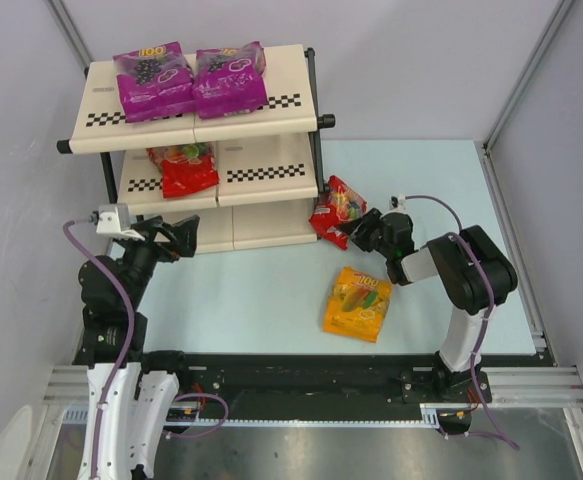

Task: Place and organize the candy bags onto the shelf

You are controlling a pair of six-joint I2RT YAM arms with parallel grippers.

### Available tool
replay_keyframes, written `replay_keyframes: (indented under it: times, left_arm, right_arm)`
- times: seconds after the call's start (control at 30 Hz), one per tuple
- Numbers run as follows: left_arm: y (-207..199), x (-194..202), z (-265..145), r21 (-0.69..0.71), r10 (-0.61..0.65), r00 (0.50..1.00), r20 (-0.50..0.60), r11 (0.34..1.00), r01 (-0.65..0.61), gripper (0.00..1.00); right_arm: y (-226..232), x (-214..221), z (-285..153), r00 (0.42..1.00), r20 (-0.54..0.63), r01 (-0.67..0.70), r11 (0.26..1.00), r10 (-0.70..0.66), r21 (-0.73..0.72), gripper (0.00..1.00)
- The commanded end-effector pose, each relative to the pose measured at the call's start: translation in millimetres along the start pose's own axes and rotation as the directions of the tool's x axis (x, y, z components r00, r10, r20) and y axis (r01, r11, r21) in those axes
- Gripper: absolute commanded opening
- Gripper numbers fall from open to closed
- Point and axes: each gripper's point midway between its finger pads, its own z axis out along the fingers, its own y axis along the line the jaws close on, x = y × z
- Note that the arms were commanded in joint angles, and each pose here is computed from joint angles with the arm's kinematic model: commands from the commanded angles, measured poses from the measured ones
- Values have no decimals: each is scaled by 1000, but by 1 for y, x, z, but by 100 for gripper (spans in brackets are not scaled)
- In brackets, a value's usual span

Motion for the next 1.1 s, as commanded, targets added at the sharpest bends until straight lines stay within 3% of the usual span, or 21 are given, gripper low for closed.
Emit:
replay_keyframes:
  times: [0.0,0.1,0.23,0.37,0.63,0.67,0.83,0.9,0.93,0.97,1.03,1.07]
  left_arm:
    - [-5,4,-2,27,-6,1000,-11,1000,6,99]
    - [-5,7,-3,28,-11,1000,-15,1000,11,99]
    - [-7,6,-6,34,-11,1000,-12,999,12,99]
    - [-14,0,-12,55,-8,1000,-9,998,9,99]
    - [-31,1,-26,113,-14,997,-70,993,22,98]
    - [-33,2,-30,122,-11,997,-82,992,21,99]
    - [-41,4,-45,148,0,995,-99,989,15,99]
    - [-43,8,-48,160,-4,994,-110,987,22,98]
    - [-43,11,-50,160,-6,993,-114,987,25,98]
    - [-44,12,-52,164,-11,993,-116,986,30,98]
    - [-46,18,-55,176,-13,991,-134,984,37,98]
    - [-46,20,-55,179,-17,990,-140,983,42,98]
  right_arm:
    - [23,-12,6,999,29,32,995,-29,-96,15]
    - [30,-17,-2,997,36,67,993,-64,-98,0]
    - [47,-32,-26,975,82,211,975,-205,-72,0]
    - [104,-55,-78,912,170,393,913,-373,-109,0]
    - [148,-6,-167,832,45,552,815,-554,-177,0]
    - [142,18,-176,819,-33,557,808,-573,-191,0]
    - [124,76,-204,744,-180,616,764,-644,-191,0]
    - [116,109,-212,690,-251,633,735,-678,-244,6]
    - [104,110,-210,685,-263,654,733,-679,-188,16]
    - [98,118,-212,672,-287,662,727,-683,-182,39]
    - [90,112,-214,688,-275,672,733,-672,-109,46]
    - [90,107,-216,701,-252,672,736,-667,-81,57]
